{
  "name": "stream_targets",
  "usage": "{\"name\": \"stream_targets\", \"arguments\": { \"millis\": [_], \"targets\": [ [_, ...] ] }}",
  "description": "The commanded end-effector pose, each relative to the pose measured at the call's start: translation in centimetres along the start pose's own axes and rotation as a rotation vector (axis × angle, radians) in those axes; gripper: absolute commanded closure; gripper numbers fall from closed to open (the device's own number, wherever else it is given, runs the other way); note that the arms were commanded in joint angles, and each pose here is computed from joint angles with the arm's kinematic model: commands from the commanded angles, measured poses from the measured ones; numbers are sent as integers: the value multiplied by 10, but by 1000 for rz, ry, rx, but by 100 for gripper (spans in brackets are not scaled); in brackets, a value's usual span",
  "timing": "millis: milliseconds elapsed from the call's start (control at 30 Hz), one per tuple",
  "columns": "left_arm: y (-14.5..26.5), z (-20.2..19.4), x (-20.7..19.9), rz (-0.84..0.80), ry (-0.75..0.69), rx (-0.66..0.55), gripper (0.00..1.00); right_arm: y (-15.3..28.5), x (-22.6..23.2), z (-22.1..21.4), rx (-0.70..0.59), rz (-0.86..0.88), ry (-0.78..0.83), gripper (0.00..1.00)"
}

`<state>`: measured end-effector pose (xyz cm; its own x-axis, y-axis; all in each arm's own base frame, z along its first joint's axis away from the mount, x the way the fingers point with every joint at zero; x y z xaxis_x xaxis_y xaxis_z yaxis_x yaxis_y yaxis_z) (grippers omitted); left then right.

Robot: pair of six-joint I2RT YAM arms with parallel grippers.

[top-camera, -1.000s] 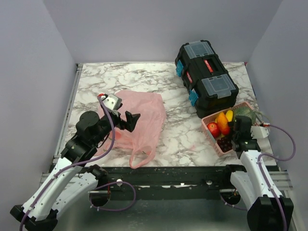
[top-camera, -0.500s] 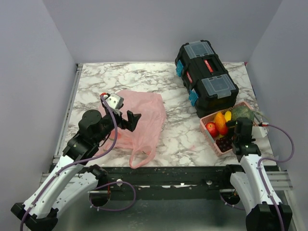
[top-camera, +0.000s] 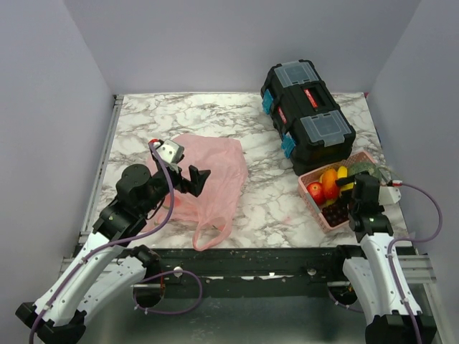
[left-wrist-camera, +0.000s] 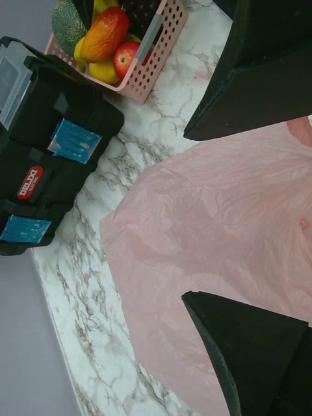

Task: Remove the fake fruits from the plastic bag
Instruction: Adjust the plastic bag at the center of the board.

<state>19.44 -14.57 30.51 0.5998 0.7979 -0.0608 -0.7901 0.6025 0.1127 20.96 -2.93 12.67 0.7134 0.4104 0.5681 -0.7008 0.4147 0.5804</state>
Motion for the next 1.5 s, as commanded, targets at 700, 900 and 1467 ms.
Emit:
{"name": "stream_targets", "arguments": {
  "millis": [700,900,1467],
  "targets": [
    [-1,-1,-1,-4,-16,-7,1,67,86,28,98,431,127,0],
    [-1,-1,-1,-6,-16,-6,1,85,95,36,90,496,144,0],
    [54,77,8,120,93,-241,1,164,147,74,13,842,377,0]
  ]
}}
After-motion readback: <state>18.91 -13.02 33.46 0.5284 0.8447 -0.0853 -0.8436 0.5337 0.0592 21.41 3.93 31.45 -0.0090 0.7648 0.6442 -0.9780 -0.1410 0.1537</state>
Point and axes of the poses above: each gripper's point midway between its finger pads, its own y axis back along the fingers, its own x axis along the line the jaws close on, z = x × y, the point moved 4 cm from there along y, back along the fingers, and after that the axes turned 2 degrees about -y, right-handed, at the moved point
